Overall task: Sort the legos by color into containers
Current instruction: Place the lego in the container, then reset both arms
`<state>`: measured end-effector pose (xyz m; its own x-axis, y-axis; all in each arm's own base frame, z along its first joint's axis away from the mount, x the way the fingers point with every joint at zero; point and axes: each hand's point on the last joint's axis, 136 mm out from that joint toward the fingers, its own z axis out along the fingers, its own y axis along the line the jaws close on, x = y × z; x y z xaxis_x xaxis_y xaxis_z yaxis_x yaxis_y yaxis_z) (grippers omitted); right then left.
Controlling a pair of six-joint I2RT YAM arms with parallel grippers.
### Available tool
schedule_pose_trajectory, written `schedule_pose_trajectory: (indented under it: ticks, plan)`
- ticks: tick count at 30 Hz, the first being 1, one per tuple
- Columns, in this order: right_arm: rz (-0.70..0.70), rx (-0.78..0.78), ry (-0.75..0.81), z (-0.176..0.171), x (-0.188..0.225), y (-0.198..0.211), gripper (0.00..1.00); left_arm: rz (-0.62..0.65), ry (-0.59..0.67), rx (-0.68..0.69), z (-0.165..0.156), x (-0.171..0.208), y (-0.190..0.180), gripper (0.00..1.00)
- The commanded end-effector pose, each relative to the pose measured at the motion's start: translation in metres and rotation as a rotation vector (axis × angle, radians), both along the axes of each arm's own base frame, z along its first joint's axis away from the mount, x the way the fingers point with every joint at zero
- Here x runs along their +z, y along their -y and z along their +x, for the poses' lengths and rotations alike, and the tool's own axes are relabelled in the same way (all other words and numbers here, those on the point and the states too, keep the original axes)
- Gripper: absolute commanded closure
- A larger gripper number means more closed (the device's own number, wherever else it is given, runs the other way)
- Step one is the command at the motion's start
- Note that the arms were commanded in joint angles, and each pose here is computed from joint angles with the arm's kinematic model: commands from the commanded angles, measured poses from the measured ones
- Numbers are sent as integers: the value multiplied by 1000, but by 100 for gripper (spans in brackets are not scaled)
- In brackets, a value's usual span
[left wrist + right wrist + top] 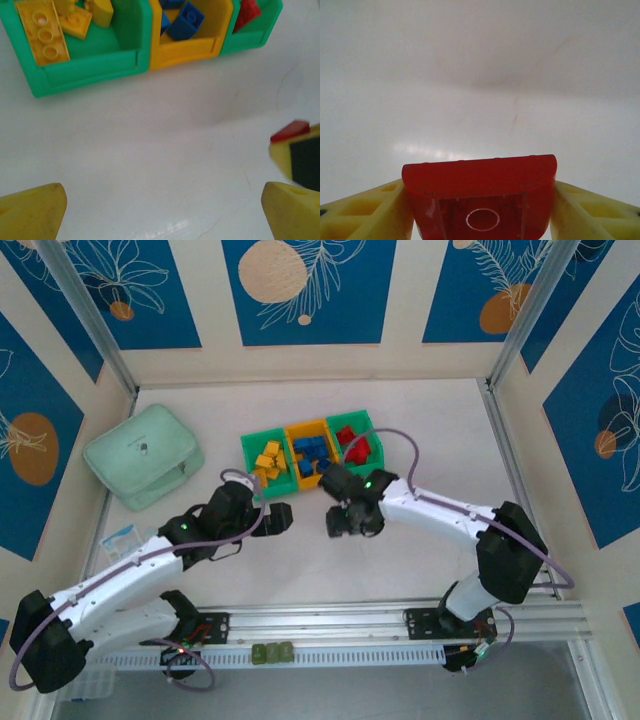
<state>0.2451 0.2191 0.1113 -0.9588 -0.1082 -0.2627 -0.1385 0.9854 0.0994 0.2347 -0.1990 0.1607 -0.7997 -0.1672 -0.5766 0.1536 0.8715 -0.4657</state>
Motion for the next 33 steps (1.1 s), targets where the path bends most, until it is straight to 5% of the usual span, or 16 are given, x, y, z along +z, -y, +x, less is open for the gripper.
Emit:
schedule_pose_trajectory:
  ticks: [1,9,17,25,33]
  plan:
    - [-6,13,62,43,14,8,36,26,50,5,16,18,-4,1]
    - [16,-97,186,164,25,20,36,4,77,37,35,31,-7,1]
    - [-41,-132,215,235,12,26,31,-4,80,55,47,36,-9,1]
    - [-18,-129,274,239,42,31,18,-4,75,70,51,35,-14,1]
    - [-17,-175,412,197,90,64,1,100,140,164,63,47,-57,1]
